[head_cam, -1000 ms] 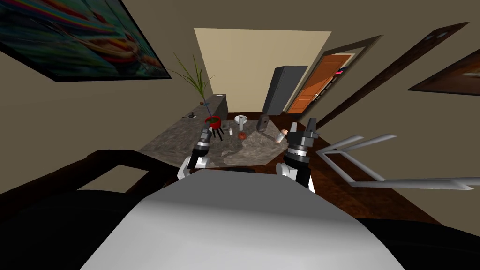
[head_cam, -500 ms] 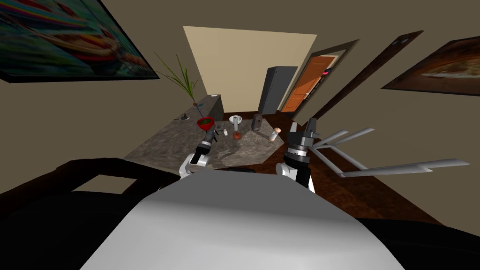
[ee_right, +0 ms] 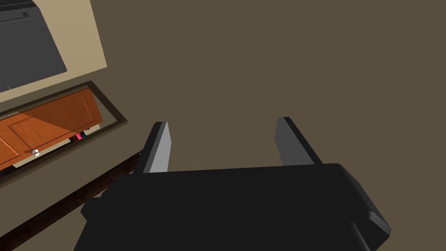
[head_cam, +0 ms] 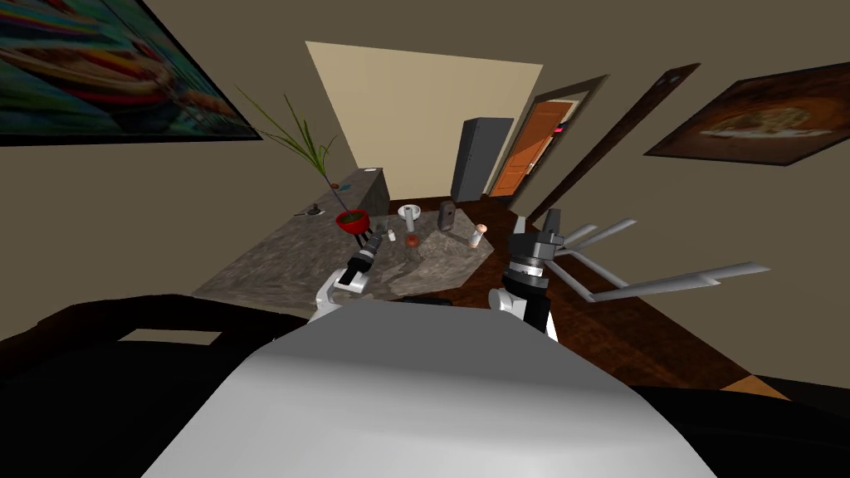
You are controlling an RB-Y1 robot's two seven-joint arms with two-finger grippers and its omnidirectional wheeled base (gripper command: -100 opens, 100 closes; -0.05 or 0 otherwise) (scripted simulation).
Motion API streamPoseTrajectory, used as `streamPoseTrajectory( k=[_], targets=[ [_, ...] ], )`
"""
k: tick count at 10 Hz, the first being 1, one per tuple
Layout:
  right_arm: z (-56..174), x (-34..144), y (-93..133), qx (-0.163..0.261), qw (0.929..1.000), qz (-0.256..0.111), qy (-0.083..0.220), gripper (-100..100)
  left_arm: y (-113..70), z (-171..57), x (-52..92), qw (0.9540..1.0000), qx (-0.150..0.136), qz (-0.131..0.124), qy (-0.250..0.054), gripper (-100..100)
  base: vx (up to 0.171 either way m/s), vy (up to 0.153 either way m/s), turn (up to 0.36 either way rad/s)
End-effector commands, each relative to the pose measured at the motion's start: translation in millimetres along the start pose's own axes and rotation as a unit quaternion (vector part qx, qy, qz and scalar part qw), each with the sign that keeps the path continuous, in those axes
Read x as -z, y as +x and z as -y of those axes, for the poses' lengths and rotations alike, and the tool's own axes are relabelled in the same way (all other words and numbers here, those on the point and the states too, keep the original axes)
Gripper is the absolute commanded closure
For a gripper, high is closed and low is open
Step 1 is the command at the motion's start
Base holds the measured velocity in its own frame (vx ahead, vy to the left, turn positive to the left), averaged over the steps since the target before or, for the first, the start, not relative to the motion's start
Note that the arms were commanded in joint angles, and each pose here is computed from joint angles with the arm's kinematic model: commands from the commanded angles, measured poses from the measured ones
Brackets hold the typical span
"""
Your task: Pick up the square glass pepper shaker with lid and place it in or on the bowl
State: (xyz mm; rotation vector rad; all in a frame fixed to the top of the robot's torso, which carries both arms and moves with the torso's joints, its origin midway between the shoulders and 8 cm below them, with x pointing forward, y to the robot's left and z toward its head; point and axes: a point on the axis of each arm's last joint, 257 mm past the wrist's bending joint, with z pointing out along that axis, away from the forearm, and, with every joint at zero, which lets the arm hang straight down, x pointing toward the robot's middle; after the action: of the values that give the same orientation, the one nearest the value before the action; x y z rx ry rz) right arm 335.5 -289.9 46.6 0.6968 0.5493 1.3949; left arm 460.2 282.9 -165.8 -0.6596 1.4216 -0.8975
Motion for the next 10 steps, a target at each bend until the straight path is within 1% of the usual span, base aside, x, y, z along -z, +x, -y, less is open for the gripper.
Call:
streamPoseTrajectory(
  k=[1,2,3,5,6,8,9,10],
  targets=[
    [0.0,0.0,0.0,0.000,1.0000,0.000,0.000,0,5.2,-25.8,-1.8,0.9991,-0.019,-0.016,-0.035,-100,0.006,-0.059,-0.129],
    [0.0,0.0,0.0,0.000,1.0000,0.000,0.000,0,5.5,-41.4,-2.7,0.9976,-0.032,-0.025,-0.055,-100,0.013,-0.062,-0.120],
    [0.0,0.0,0.0,0.000,1.0000,0.000,0.000,0,5.5,-43.3,-2.5,0.9974,-0.032,-0.025,-0.059,-100,0.012,-0.044,-0.045],
    [0.0,0.0,0.0,0.000,1.0000,0.000,0.000,0,2.3,-76.2,-2.4,0.9921,-0.061,-0.041,-0.102,-100,0.001,-0.044,-0.118],
    [0.0,0.0,0.0,0.000,1.0000,0.000,0.000,0,2.3,-77.4,-2.2,0.9918,-0.061,-0.041,-0.104,-100,0.005,-0.037,-0.047],
    [0.0,0.0,0.0,0.000,1.0000,0.000,0.000,0,-6.5,-111.4,0.6,0.9829,-0.093,-0.053,-0.150,-100,0.014,-0.042,-0.117],
    [0.0,0.0,0.0,0.000,1.0000,0.000,0.000,0,-6.5,-111.4,0.6,0.9829,-0.093,-0.053,-0.150,-100,0.012,-0.037,-0.053],
    [0.0,0.0,-0.1,0.000,1.0000,0.000,0.000,0,-12.9,-127.9,2.7,0.9773,-0.109,-0.057,-0.173,-100,0.010,-0.039,-0.069]
  ],
)
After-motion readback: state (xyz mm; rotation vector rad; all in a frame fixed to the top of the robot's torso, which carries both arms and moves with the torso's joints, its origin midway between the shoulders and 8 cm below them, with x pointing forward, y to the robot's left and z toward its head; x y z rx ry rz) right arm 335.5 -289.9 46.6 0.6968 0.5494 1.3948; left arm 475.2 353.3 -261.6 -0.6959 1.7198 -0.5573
